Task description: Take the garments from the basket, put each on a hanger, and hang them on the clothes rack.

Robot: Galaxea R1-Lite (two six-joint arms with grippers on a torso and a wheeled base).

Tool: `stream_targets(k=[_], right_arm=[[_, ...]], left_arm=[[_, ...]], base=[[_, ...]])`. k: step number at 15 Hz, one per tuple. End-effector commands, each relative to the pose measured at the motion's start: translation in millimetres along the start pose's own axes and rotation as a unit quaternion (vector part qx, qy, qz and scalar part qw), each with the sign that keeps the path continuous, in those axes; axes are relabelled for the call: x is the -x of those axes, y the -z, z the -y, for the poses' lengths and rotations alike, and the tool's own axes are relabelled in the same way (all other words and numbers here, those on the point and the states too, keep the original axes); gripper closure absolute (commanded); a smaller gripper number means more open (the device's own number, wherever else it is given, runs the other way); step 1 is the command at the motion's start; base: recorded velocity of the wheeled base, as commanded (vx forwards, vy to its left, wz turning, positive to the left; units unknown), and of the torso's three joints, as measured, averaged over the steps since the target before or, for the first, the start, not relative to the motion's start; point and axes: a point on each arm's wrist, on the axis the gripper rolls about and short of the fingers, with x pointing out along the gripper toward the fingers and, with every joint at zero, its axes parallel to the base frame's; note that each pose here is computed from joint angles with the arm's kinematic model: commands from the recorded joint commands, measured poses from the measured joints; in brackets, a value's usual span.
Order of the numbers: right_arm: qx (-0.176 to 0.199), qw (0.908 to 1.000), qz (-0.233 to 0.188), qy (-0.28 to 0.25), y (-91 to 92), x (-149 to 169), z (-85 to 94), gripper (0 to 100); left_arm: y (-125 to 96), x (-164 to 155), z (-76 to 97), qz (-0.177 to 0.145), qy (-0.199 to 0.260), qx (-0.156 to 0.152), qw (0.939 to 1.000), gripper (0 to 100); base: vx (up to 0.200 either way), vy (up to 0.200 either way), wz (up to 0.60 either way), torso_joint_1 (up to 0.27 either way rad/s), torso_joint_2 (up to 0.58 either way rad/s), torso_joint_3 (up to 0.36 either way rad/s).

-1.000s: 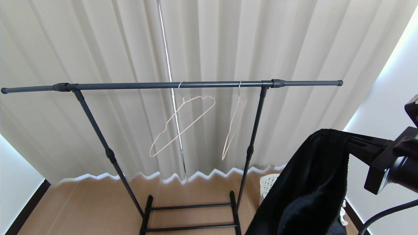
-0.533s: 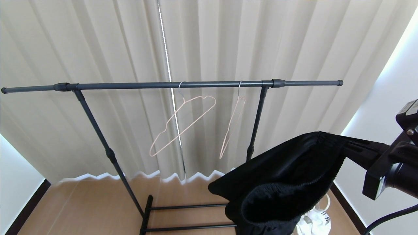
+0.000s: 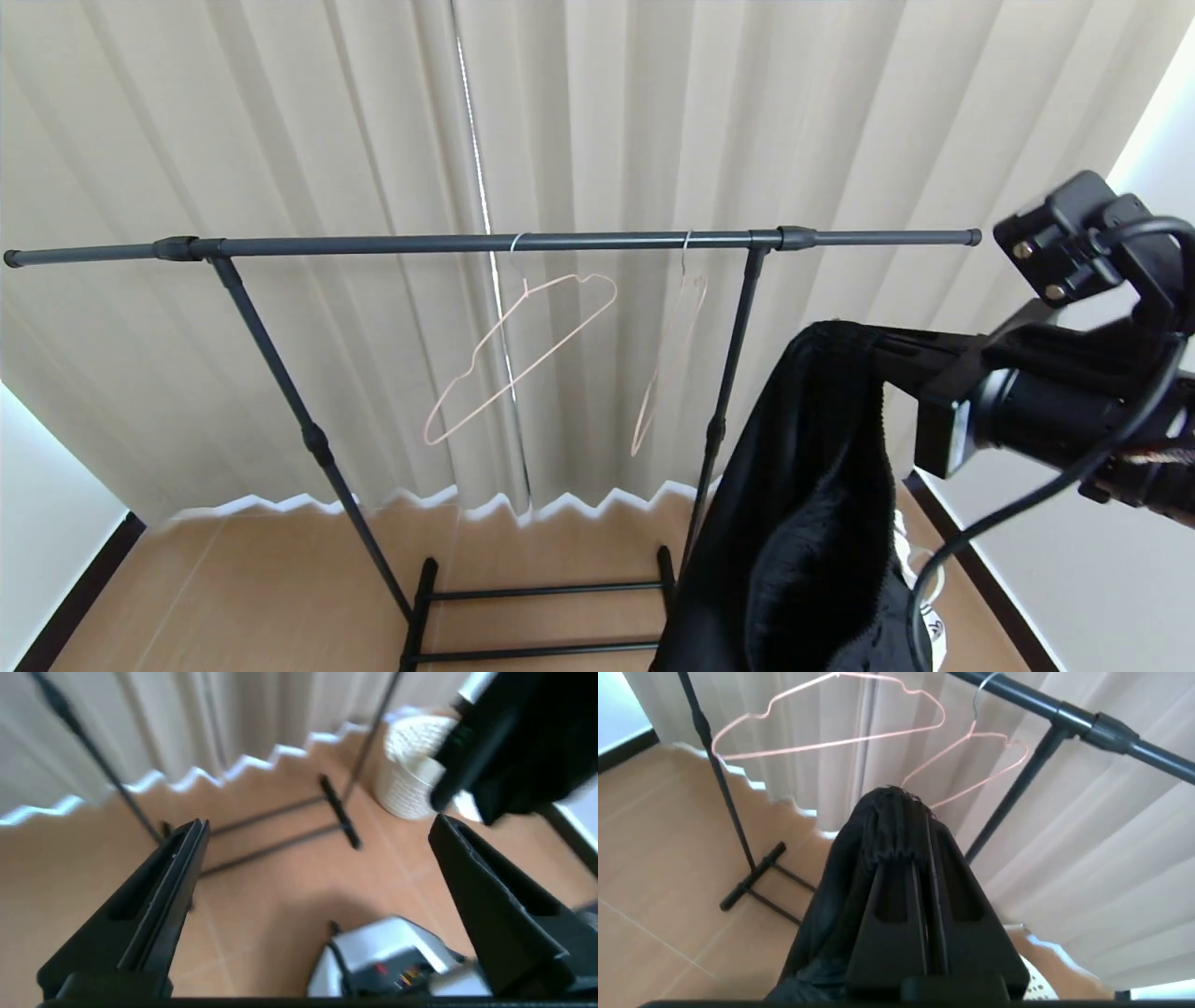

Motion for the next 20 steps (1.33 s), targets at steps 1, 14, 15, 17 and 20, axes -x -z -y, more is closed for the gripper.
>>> stream_targets(k=[1, 14, 15, 17, 20], right_arm=[[-0.006, 0.9999, -0.009, -0.002, -5.3, -27.8, -5.7, 100], [-0.004, 0.9987, 0.019, -0.046, -35.7, -73.1, -49.3, 100], [-0.005, 0.9990, 0.019, -0.040, -36.8, -72.3, -49.6, 100], [-0.006, 0.9991, 0.019, -0.036, -37.2, -69.9, -51.0, 100], [-0.024, 0.9987, 0.026, -0.036, -41.0, -65.0, -49.9, 100]], left_arm=[[-47.9, -53.0, -6.0, -0.127, 0.130, 0.061, 0.9815, 0], [-107.0, -240.6, 84.8, -0.303, 0.106, 0.242, 0.9158, 0], [-108.6, -245.3, 91.0, -0.304, 0.109, 0.248, 0.9135, 0], [-110.0, -244.6, 102.8, -0.305, 0.120, 0.243, 0.9132, 0], [-112.6, -245.9, 110.1, -0.299, 0.123, 0.236, 0.9166, 0]], base=[[0.000, 0.000, 0.00, 0.000, 0.00, 0.000], [0.000, 0.000, 0.00, 0.000, 0.00, 0.000], [0.000, 0.000, 0.00, 0.000, 0.00, 0.000], [0.000, 0.000, 0.00, 0.000, 0.00, 0.000], [0.000, 0.000, 0.00, 0.000, 0.00, 0.000]])
